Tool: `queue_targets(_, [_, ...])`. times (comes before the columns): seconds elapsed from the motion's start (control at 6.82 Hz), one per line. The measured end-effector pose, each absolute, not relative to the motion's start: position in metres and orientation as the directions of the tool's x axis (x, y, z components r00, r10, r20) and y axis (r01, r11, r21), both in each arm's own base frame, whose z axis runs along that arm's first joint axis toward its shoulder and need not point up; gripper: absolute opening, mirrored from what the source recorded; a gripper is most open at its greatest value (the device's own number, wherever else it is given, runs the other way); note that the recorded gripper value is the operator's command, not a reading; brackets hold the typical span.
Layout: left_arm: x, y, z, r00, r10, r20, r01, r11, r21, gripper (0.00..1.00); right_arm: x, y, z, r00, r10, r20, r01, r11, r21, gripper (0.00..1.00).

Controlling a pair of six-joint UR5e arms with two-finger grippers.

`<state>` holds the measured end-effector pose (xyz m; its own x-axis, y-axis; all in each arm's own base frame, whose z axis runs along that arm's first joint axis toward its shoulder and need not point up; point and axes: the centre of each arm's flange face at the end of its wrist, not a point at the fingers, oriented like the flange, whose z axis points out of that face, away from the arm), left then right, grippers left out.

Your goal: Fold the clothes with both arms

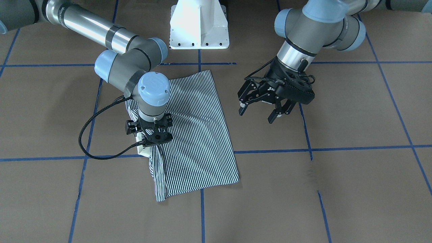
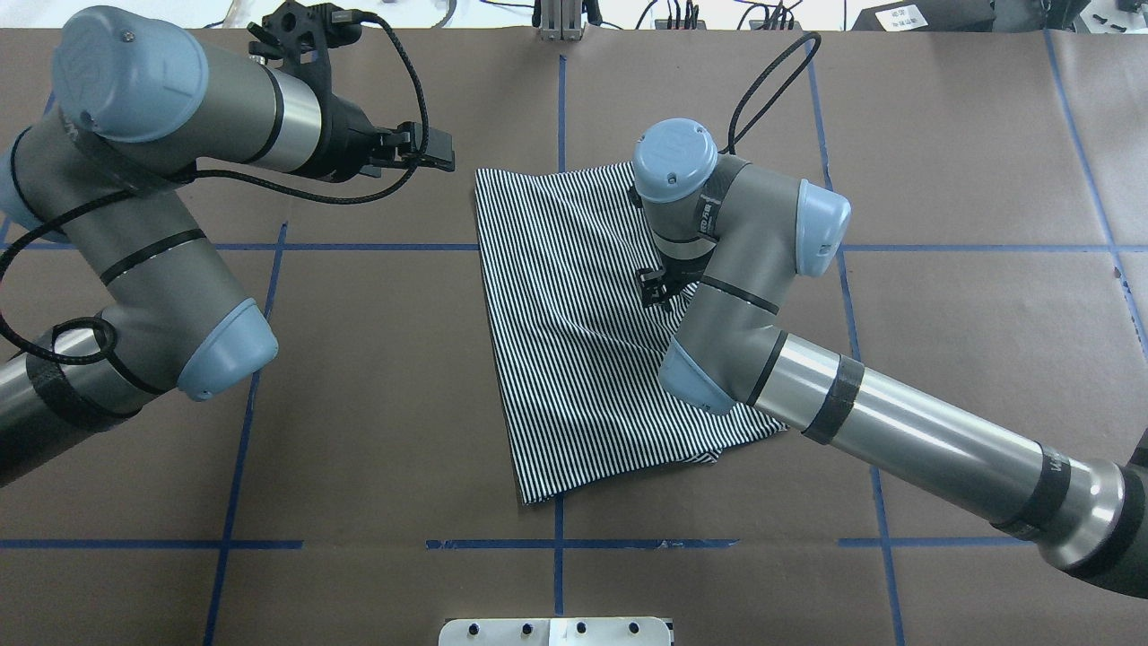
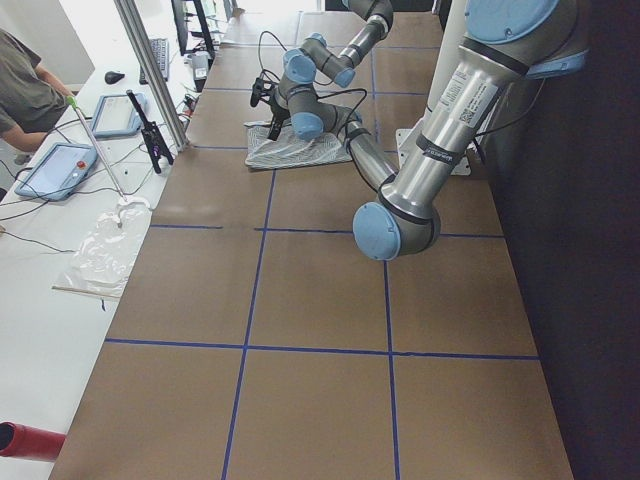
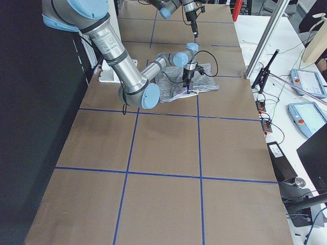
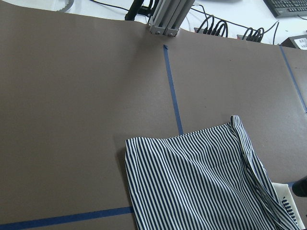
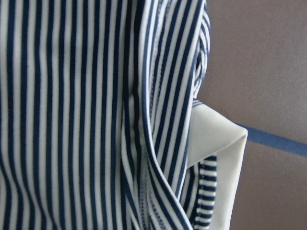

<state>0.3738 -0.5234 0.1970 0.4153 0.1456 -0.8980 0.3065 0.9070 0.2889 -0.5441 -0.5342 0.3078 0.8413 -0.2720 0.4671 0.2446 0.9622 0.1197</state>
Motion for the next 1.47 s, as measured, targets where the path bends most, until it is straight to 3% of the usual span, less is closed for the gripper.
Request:
queue_targets(1.17, [0.375, -0.523, 0.197, 0.414, 0.143, -0.899, 0.306, 0.908, 0.285, 1.00, -0.476, -0.586, 0.351, 0.881, -0.297, 0.368, 0.264, 0.955, 0.138, 1.00])
queue_targets(1.47, [0.375, -0.522, 0.197, 0.413, 0.143, -0.899, 0.307, 0.908, 0.286, 1.00, -0.477, -0.593, 0.317, 0.859, -0.305, 0.411, 0.258, 0.951, 0.169, 1.00])
